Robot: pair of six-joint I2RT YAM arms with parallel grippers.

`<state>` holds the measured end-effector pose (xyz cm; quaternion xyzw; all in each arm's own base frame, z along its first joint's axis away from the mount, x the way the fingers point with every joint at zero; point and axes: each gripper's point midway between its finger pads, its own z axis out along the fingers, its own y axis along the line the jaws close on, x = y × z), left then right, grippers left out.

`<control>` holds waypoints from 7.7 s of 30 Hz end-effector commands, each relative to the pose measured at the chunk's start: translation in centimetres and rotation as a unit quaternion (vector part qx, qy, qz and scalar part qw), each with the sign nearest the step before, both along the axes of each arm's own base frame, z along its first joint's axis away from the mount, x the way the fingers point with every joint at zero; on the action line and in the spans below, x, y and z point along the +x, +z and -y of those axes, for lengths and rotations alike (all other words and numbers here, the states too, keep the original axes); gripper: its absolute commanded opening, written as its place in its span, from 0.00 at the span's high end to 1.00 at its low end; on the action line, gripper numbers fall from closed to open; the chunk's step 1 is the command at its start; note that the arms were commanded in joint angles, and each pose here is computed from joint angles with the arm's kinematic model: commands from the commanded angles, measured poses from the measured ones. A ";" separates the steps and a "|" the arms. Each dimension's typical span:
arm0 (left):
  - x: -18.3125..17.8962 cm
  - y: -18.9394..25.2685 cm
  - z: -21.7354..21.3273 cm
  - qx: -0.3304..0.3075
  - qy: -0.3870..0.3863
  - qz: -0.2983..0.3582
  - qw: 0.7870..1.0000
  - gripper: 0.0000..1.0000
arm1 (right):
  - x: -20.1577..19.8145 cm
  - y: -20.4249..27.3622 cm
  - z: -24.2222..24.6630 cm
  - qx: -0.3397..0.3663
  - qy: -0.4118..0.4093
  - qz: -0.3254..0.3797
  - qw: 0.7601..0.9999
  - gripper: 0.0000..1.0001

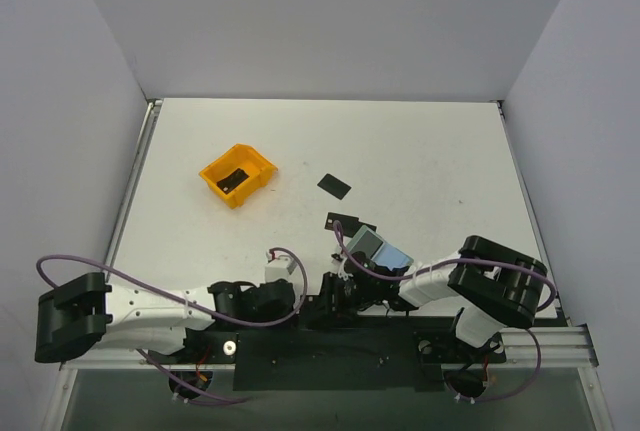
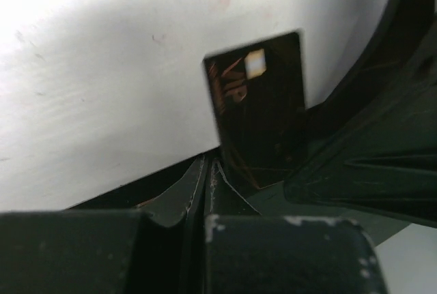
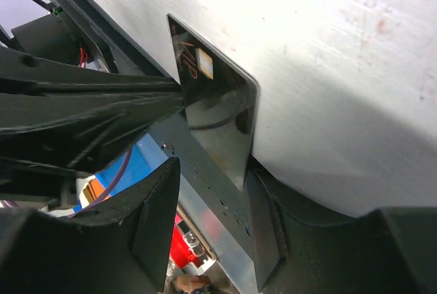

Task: Put the credit cards into the card holder
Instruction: Pick up the credit card from the center of the board, then move the card holder to the center of the board.

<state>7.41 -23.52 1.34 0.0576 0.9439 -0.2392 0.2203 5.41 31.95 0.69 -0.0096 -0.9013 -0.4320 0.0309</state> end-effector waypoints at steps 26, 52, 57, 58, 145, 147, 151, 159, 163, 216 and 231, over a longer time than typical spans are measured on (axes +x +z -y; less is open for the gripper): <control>5.9 12.3 0.5 -0.080 0.088 0.150 0.982 0.53 | 6.8 5.9 4.6 -0.113 -0.010 0.246 0.963 1.00; 6.2 29.9 5.1 -0.353 -0.050 0.275 0.893 0.34 | 4.2 27.5 1.4 0.339 0.112 0.322 0.877 1.00; 5.8 30.3 5.3 -0.372 -0.057 0.275 0.885 0.39 | 4.3 27.3 1.4 0.338 0.110 0.317 0.879 1.00; 5.7 30.4 5.4 -0.375 -0.059 0.275 0.884 0.41 | 4.3 27.3 1.4 0.339 0.109 0.317 0.879 1.00; 18.9 2.4 14.9 -0.137 -0.203 0.071 0.967 0.40 | 12.6 11.4 19.6 -0.222 -0.279 0.210 0.910 1.00; 18.8 2.2 15.1 -0.142 -0.205 0.066 0.966 0.40 | 12.5 11.3 19.5 -0.220 -0.277 0.208 0.912 1.00; 18.2 1.7 15.7 -0.162 -0.215 0.048 0.962 0.43 | 12.6 11.2 19.4 -0.217 -0.277 0.207 0.913 1.00; 17.2 1.4 16.6 -0.196 -0.231 0.022 0.953 0.76 | 12.6 11.3 19.4 -0.212 -0.279 0.207 0.913 1.00; 17.0 1.8 16.2 -0.196 -0.225 0.019 0.954 0.94 | 12.7 11.3 19.4 -0.211 -0.280 0.208 0.913 1.00; 18.4 13.7 0.8 -0.111 0.121 0.188 0.968 0.48 | 18.1 7.0 9.2 -0.187 -0.041 0.238 0.952 1.00; 16.2 7.8 9.5 -0.174 0.011 0.098 0.980 1.00 | 17.7 6.7 10.2 -0.163 -0.068 0.222 0.959 1.00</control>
